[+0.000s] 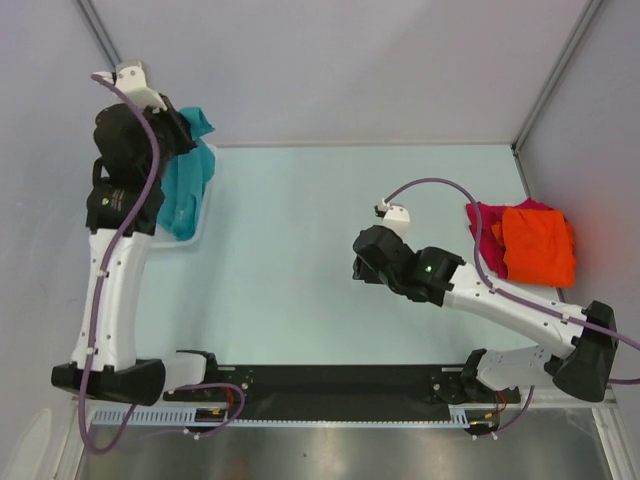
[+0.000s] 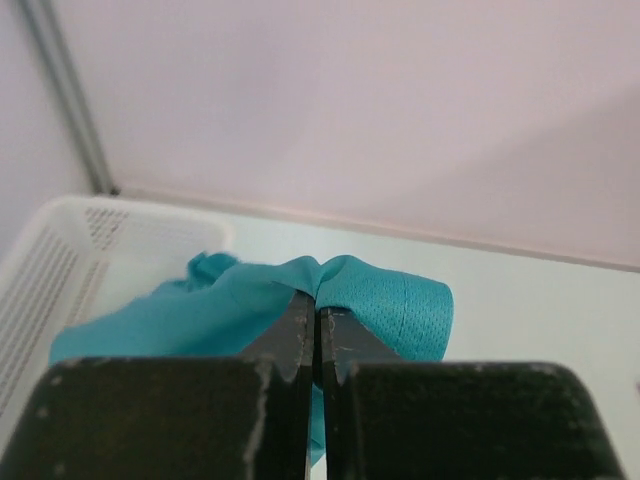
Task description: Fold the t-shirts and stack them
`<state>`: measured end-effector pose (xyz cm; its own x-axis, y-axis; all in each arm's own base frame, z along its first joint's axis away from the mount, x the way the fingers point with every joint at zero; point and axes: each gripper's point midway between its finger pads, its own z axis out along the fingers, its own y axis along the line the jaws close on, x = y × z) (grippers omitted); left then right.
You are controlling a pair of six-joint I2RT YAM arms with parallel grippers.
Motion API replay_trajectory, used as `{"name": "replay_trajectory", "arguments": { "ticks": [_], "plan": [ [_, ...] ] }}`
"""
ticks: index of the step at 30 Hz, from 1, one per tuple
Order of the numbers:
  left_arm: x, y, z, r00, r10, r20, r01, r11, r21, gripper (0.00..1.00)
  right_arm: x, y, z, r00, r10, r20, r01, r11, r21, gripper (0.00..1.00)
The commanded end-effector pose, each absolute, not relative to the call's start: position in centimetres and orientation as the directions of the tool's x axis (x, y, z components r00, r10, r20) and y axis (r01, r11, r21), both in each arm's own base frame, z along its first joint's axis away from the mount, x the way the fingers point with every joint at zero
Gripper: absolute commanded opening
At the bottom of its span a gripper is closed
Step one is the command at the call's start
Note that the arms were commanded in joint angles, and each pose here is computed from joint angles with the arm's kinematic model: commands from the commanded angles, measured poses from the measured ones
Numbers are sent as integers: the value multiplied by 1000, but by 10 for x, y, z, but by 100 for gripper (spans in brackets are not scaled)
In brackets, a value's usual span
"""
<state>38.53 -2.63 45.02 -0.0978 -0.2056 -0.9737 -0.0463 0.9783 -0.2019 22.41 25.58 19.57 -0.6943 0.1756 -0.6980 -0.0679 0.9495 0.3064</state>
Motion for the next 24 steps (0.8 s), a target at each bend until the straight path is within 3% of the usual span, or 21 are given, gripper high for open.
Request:
{"name": "replay_trajectory", "arguments": {
  "ticks": [1, 8, 15, 20, 24],
  "plan": [
    [346, -78, 505, -34, -179, -983, 247, 952, -182, 0, 228, 266, 201, -684, 185, -706, -85, 940, 329, 45],
    [283, -139, 527, -63, -155, -986, 616, 771, -160, 0, 223, 270, 198, -689, 179, -703, -89, 941, 328, 44],
    [240, -165, 541, -84, -186, -979, 771, 610, -183, 0, 216, 271, 196, -690, 183, -700, -76, 943, 322, 45],
    [230, -168, 548, -96, -211, -973, 788, 581, -203, 0, 216, 266, 198, -685, 208, -698, -39, 947, 320, 46],
    [216, -190, 548, -170, -210, -963, 852, 460, -251, 0, 219, 267, 197, -684, 211, -698, -25, 950, 311, 47]
  ]
}}
